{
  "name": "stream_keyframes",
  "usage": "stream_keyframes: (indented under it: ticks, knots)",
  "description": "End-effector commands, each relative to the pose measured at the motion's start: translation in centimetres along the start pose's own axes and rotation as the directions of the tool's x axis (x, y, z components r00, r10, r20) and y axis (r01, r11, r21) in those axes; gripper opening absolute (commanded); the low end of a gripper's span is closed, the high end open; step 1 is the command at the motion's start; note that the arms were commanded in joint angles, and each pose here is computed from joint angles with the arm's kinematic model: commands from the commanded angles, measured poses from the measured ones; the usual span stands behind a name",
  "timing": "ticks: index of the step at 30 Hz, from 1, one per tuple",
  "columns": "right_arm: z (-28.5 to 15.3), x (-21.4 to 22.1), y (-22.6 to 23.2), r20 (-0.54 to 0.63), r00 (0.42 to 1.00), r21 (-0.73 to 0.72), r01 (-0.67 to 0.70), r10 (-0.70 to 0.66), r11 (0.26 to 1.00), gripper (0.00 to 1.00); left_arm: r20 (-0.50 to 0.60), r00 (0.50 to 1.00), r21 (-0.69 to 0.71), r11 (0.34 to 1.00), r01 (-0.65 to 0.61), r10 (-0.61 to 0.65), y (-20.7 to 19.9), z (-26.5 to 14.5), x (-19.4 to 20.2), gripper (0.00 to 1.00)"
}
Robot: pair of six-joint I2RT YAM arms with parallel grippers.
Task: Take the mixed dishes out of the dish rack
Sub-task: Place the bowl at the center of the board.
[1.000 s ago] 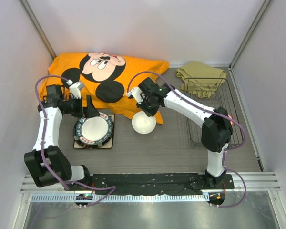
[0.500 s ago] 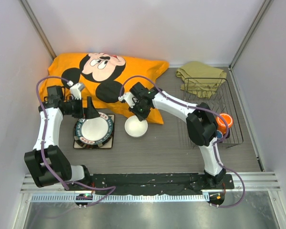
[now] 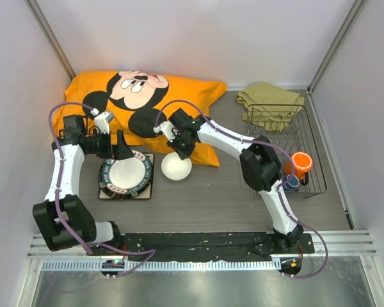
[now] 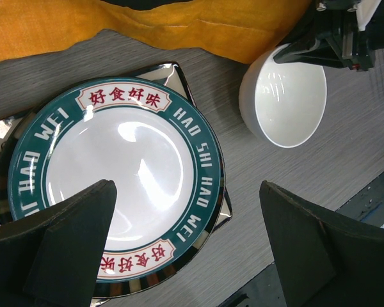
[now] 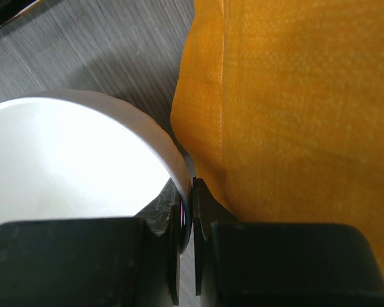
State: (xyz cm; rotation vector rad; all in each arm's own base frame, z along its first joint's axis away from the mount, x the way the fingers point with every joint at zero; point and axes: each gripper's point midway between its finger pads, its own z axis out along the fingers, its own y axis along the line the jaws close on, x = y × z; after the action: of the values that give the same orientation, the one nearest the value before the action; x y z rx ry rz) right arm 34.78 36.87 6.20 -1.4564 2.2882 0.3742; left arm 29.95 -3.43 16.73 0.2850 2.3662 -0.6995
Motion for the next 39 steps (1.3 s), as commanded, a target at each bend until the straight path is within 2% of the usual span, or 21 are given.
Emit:
stream_keyframes:
  ticks: [1, 11, 17, 20, 21, 29, 39]
  knots:
    - [-0.8, -3.3, 0.1, 0.088, 0.996, -0.007, 0.019, -0.018, 1.000, 0.01, 0.012, 0.999, 0.007, 0.999, -0.034, 0.034, 0.0, 0.1, -0.3, 1.00]
    - [0.1, -3.7, -0.1, 0.070, 0.997, -0.014, 0.017, -0.016, 1.000, 0.04, 0.002, 0.999, 0.015, 0.999, -0.036, 0.036, -0.2, 0.0, 0.0, 1.00]
    - [0.1, -3.0, -0.4, 0.044, 0.999, 0.006, 0.024, -0.025, 1.000, 0.19, 0.002, 0.999, 0.019, 0.999, -0.042, 0.042, -0.4, -0.1, 0.0, 1.00]
    - [-0.2, -2.5, -0.5, 0.031, 0.999, 0.017, 0.026, -0.026, 1.000, 0.29, 0.003, 0.999, 0.021, 0.999, -0.041, 0.041, -0.4, -0.1, 0.0, 1.00]
    - [-0.4, -2.4, -0.5, 0.028, 0.999, 0.016, 0.027, -0.027, 1.000, 0.35, 0.003, 0.999, 0.023, 0.999, -0.041, 0.041, -0.4, -0.1, 0.0, 1.00]
    - [-2.7, -2.3, -0.3, 0.037, 0.999, 0.041, 0.034, -0.036, 0.999, 0.46, -0.002, 1.000, 0.037, 0.999, -0.031, 0.031, -0.6, 0.0, 0.2, 1.00]
    - [-8.9, -3.3, -0.7, 0.089, 0.995, 0.134, 0.024, -0.036, 0.991, 0.55, 0.006, 1.000, 0.049, 0.998, -0.027, 0.027, -1.0, -0.1, 0.0, 0.99]
